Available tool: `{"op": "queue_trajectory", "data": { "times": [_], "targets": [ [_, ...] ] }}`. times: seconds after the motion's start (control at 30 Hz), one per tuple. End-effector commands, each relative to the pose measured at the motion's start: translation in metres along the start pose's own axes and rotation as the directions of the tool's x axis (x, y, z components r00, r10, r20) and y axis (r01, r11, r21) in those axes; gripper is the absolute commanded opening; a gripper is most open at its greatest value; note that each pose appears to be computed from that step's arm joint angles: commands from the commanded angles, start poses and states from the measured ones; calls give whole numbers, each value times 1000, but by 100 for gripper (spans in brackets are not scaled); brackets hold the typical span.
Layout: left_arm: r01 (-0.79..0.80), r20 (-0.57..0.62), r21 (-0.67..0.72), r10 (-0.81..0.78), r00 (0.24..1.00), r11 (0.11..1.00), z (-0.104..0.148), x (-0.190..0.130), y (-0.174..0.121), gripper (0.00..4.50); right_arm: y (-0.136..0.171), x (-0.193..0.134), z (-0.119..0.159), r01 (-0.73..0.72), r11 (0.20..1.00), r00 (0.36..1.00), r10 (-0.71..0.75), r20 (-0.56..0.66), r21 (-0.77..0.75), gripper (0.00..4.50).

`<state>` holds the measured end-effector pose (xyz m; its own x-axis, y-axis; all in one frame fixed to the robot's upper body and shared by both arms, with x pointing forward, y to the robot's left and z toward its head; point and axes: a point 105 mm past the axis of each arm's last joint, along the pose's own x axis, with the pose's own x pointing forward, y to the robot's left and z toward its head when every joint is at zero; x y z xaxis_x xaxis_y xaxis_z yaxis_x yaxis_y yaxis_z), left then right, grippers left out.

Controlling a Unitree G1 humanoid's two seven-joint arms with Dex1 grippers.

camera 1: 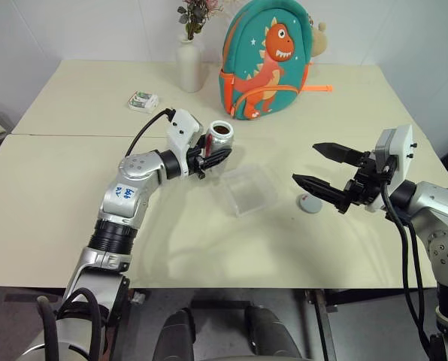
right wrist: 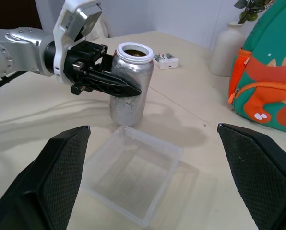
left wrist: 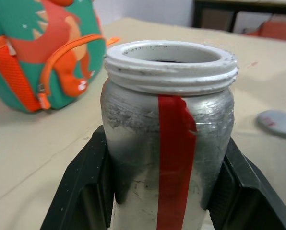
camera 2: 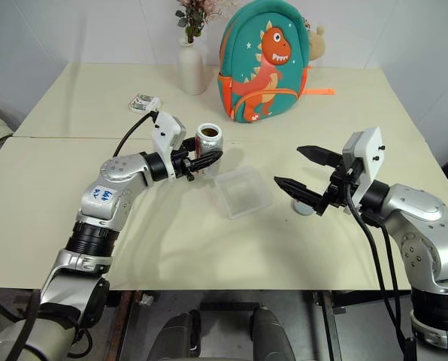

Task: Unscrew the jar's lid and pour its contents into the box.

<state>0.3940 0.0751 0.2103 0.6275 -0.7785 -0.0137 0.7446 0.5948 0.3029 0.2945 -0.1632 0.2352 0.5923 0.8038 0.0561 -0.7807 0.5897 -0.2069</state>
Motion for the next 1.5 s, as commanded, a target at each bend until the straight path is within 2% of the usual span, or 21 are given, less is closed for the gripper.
{"op": "queue_trajectory", "data": {
  "times": [0.03,0.1,0.17,0.23,0.27,0.37,0.43,0.57,0.63,0.7,0.77,0.97,1.03,1.13,1.17,1.27,1.33,1.37,1.43,1.5],
  "targets": [
    [-125,46,676,127,991,727,43,11,9,200,2,1,12,-2,999,999,4,42,-42,448],
    [-155,104,863,130,986,481,55,15,6,200,2,1,13,2,999,999,0,46,-39,448],
    [-161,153,983,86,985,91,69,22,-3,200,1,2,14,6,1000,998,-5,59,-30,448],
    [-165,171,969,19,985,-186,71,28,-11,200,1,4,15,9,1000,997,-7,71,-23,448],
    [-168,175,949,4,984,-268,69,32,-13,200,1,5,15,9,1000,997,-7,78,-21,448],
    [-201,195,888,-56,979,-413,64,42,-21,200,0,8,17,8,1000,996,-7,93,-17,448],
    [-244,214,863,-118,970,-443,63,46,-32,200,0,10,18,9,1000,995,-8,102,-13,448],
    [-227,178,779,-142,974,-585,52,53,-36,200,-2,9,20,22,1000,993,-21,117,-4,448],
    [-195,155,768,-118,981,-610,47,54,-30,200,-4,9,22,30,1000,991,-30,130,3,448],
    [-227,181,721,-139,974,-654,51,53,-31,200,-5,10,23,35,999,989,-36,140,9,448],
    [-242,194,718,-147,970,-652,53,53,-33,200,-4,11,24,35,999,988,-37,148,17,448],
    [-228,203,793,-108,973,-565,56,48,-27,200,-4,14,23,23,999,988,-27,151,24,448],
    [-205,207,857,-48,977,-473,58,44,-18,200,-5,14,23,21,999,988,-25,150,25,448],
    [-191,192,889,-38,981,-417,59,38,-13,200,-6,13,23,20,999,988,-24,150,27,448],
    [-196,203,912,-20,979,-360,62,33,-9,200,-5,14,22,17,999,989,-21,149,28,448],
    [-251,251,968,101,963,-12,70,15,13,200,-1,14,20,0,999,990,-5,139,36,448],
    [-315,256,912,237,937,263,71,0,36,200,2,14,18,-15,999,992,10,128,38,448],
    [-337,216,837,305,927,431,64,-7,49,200,3,13,17,-23,999,993,18,119,36,448],
    [-384,135,615,387,912,689,49,-21,68,200,5,13,16,-39,999,994,35,105,34,448],
    [-387,87,422,388,917,820,38,-33,72,200,7,14,15,-58,998,994,56,89,27,448]
  ]
}}
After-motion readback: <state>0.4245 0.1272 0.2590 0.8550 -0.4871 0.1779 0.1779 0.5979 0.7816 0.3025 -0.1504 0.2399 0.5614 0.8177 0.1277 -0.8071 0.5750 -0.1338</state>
